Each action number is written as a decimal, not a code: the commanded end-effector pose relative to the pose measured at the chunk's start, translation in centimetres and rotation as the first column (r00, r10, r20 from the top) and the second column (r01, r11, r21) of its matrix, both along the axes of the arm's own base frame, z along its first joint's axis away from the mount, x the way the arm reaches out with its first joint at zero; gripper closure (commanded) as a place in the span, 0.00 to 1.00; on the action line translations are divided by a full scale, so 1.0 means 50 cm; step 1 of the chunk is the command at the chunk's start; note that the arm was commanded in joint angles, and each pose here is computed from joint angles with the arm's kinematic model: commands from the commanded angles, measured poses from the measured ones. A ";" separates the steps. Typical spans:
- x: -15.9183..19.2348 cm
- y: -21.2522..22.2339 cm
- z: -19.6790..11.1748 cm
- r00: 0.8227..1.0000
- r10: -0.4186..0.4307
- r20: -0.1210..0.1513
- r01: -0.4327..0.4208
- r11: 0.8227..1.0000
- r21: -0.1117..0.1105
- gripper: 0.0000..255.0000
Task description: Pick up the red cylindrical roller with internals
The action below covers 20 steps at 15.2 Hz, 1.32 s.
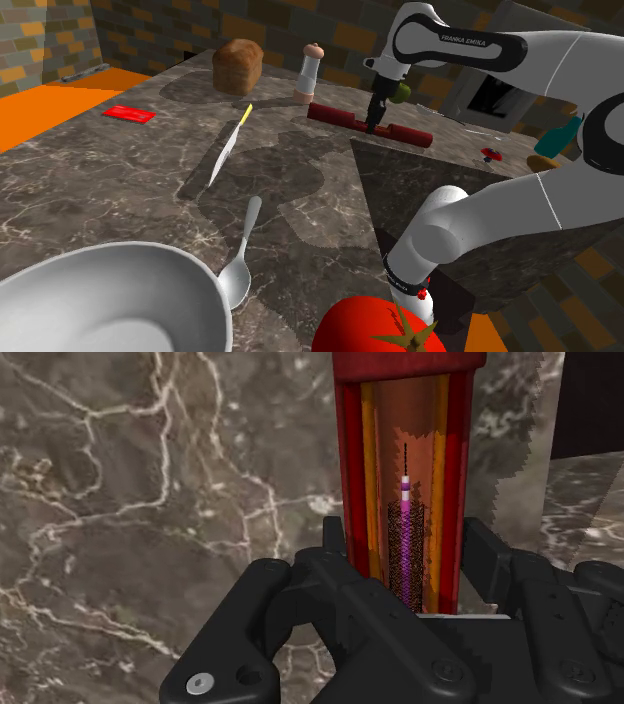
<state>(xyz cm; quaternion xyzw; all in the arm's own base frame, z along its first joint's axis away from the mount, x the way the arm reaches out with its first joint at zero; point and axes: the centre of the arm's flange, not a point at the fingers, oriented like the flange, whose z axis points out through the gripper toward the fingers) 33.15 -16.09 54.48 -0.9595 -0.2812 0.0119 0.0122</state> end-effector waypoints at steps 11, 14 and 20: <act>0.000 0.000 0.062 1.000 -0.001 -0.001 0.001 1.000 0.000 1.00; 0.000 0.000 0.094 1.000 -0.001 -0.001 0.001 1.000 0.000 1.00; 0.000 0.000 0.157 1.000 -0.001 -0.001 0.001 1.000 0.000 1.00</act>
